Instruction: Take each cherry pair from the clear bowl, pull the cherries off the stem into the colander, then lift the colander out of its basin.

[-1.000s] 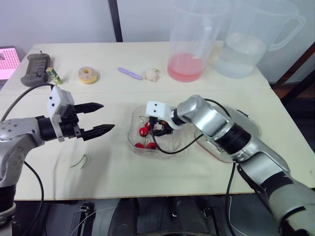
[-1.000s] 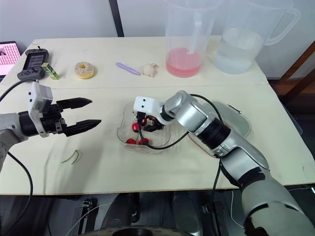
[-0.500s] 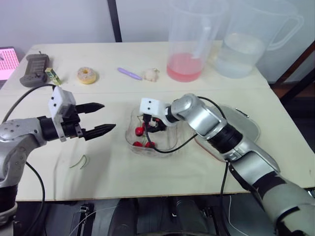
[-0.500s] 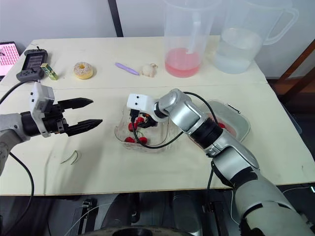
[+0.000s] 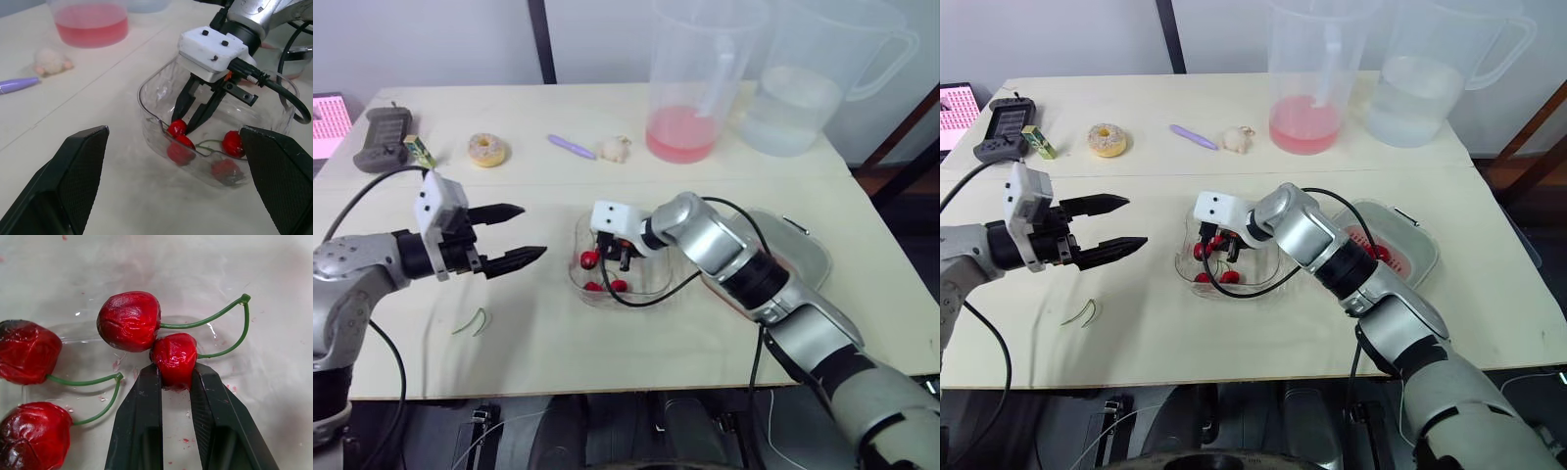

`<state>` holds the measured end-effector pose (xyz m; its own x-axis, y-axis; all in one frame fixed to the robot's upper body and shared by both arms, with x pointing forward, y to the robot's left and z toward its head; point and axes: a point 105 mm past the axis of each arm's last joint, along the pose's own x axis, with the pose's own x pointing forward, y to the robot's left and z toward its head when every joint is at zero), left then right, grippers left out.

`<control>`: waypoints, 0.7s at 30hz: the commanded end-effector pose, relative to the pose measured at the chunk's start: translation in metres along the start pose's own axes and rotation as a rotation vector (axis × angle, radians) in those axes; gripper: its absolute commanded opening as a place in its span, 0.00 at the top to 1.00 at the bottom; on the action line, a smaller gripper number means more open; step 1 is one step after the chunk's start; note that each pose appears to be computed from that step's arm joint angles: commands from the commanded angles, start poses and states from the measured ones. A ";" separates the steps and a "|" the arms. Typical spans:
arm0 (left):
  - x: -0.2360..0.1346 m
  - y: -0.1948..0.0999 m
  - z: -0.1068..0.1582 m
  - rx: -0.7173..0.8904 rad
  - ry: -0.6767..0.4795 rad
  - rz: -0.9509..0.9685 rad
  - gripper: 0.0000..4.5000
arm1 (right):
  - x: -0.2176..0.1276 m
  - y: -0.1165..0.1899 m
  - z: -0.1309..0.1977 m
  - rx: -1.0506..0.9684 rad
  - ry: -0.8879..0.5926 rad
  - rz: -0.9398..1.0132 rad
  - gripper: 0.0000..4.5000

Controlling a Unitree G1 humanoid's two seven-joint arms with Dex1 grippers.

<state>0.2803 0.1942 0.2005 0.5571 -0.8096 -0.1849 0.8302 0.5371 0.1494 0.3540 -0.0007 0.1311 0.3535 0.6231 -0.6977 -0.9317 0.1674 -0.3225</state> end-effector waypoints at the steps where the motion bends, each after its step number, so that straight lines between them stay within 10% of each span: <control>1: 0.000 -0.001 0.012 0.051 -0.028 0.000 0.00 | -0.023 -0.009 0.012 -0.044 -0.046 -0.059 0.87; 12: 0.009 0.014 0.034 -0.015 -0.152 0.008 0.00 | -0.092 -0.004 0.028 -0.257 -0.141 -0.147 0.87; 21: 0.046 0.028 0.087 -0.114 -0.393 -0.044 0.00 | -0.150 -0.040 0.047 -0.340 -0.284 -0.592 0.87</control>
<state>0.3263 0.1573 0.2713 0.5008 -0.8478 0.1744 0.8580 0.5128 0.0288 0.3355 -0.0623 0.2598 0.6576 0.6954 -0.2898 -0.5837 0.2270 -0.7796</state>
